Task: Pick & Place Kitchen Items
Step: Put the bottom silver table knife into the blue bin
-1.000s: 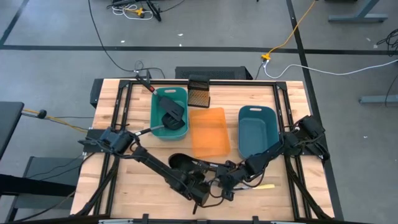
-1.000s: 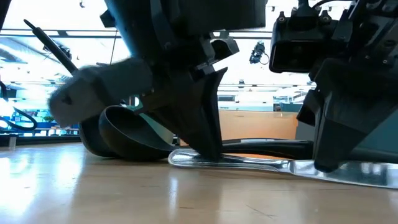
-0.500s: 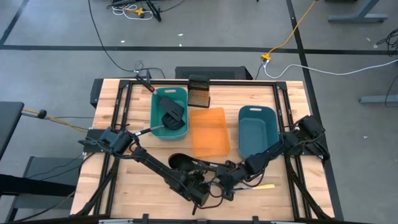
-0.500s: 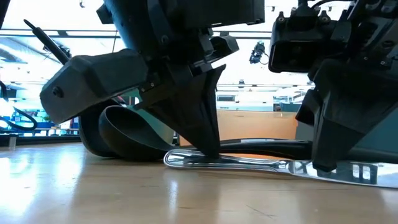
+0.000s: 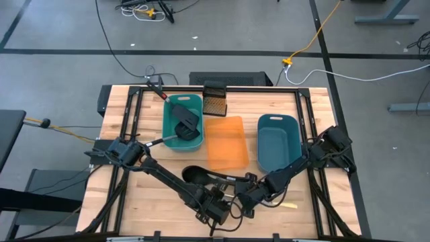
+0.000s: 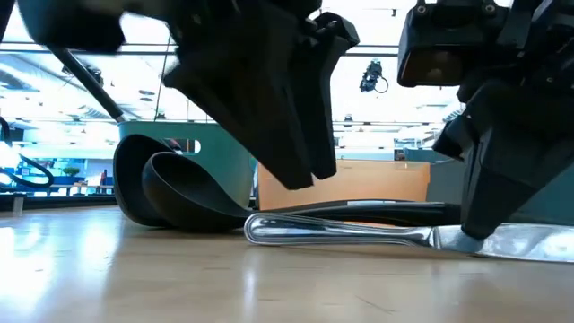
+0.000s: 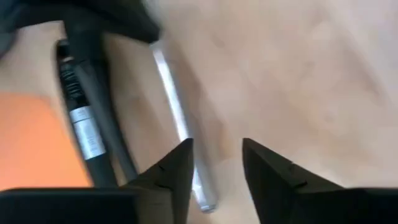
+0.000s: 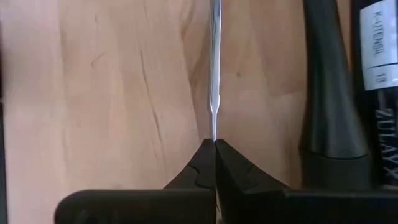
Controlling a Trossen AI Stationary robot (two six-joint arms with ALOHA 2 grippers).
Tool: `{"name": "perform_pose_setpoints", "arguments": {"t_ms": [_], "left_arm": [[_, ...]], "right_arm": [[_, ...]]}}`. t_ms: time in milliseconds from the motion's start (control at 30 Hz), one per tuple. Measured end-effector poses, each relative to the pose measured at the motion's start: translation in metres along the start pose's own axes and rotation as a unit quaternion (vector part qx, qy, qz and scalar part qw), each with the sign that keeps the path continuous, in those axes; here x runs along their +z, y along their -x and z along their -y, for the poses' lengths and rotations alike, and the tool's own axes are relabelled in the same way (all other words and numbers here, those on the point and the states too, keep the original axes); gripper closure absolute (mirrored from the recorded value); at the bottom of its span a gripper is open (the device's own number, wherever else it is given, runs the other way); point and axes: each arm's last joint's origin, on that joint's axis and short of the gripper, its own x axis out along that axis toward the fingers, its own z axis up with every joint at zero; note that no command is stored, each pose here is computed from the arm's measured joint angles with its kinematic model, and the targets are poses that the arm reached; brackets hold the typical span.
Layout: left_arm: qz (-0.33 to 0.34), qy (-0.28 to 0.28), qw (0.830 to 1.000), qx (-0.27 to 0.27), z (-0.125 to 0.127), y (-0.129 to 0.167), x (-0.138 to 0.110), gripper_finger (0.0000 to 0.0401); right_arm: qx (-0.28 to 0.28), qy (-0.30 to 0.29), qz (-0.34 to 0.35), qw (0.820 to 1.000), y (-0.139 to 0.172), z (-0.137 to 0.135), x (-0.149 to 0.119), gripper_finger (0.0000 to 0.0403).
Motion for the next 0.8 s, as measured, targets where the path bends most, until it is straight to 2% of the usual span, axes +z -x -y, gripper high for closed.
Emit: {"name": "perform_pose_setpoints", "arguments": {"t_ms": [133,267,500,800], "left_arm": [[-0.004,0.006,1.000,-0.004,-0.003,-0.001,-0.001,0.0223],[-0.008,0.027,1.000,-0.001,-0.012,-0.004,-0.002,0.0216],[-0.030,0.055,0.997,-0.041,-0.024,-0.018,-0.014,0.0226],[-0.042,0.065,0.995,-0.057,-0.028,-0.033,-0.026,0.0255]], "right_arm": [[0.000,0.006,0.002,1.000,0.001,-0.002,0.001,0.0401],[-0.001,0.012,0.003,1.000,0.001,-0.003,0.001,0.0401],[-0.006,0.016,0.005,1.000,0.002,-0.003,0.001,0.0402],[-0.008,0.016,0.003,1.000,0.002,-0.002,0.000,0.0402]]}}
